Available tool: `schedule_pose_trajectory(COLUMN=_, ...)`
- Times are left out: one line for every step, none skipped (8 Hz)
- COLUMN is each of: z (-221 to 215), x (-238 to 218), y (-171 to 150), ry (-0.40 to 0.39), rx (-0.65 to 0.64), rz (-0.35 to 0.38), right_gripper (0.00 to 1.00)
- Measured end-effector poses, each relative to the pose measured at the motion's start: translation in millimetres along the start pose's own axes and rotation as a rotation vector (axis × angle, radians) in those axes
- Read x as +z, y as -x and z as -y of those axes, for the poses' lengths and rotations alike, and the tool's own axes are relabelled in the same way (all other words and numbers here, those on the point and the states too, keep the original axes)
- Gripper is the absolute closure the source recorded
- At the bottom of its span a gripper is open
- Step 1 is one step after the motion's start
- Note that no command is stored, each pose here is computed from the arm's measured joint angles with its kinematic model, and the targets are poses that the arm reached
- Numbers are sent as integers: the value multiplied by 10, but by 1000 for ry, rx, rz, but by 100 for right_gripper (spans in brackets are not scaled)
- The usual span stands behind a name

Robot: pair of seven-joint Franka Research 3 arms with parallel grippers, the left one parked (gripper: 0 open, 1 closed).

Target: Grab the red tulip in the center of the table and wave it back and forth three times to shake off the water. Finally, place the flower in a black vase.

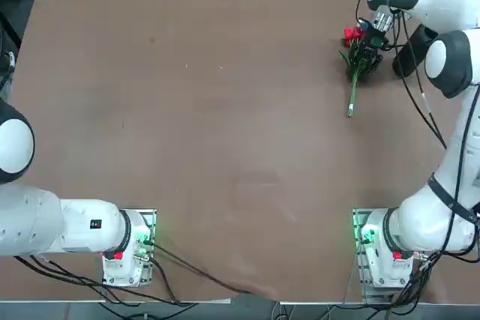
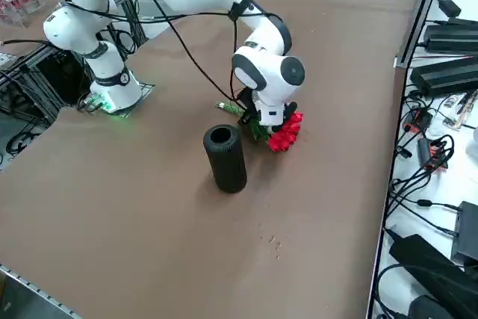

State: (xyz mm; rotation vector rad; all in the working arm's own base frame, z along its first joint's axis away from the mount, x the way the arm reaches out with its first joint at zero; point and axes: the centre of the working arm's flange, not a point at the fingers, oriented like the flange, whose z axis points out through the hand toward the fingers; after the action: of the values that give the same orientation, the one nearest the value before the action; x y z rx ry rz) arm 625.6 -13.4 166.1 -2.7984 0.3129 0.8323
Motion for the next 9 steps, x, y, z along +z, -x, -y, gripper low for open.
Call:
schedule_pose_trajectory(z=1, x=-1, y=-1, ry=0, rx=0, rz=-1, right_gripper=69)
schedule_pose_trajectory(z=1, x=-1, y=-1, ry=0, rx=0, rz=-1, right_gripper=71)
schedule_pose_trajectory(z=1, x=-3, y=-3, ry=0, rx=0, rz=-3, right_gripper=85)
schedule_pose_trajectory(z=1, x=-3, y=-3, ry=0, rx=0, rz=-3, right_gripper=85)
schedule_pose_trajectory(z=1, x=-3, y=-3, ry=0, rx=0, rz=-3, right_gripper=85)
schedule_pose_trajectory(z=1, x=-3, y=-3, ry=0, rx=0, rz=-3, right_gripper=85)
schedule_pose_trajectory(z=4, x=-13, y=-2, ry=0, rx=0, rz=-5, right_gripper=85)
schedule_pose_trajectory(z=13, x=-53, y=2, ry=-1, rx=-2, rz=-12, right_gripper=85)
schedule_pose_trajectory(z=31, x=-131, y=8, ry=-3, rx=-5, rz=-27, right_gripper=85)
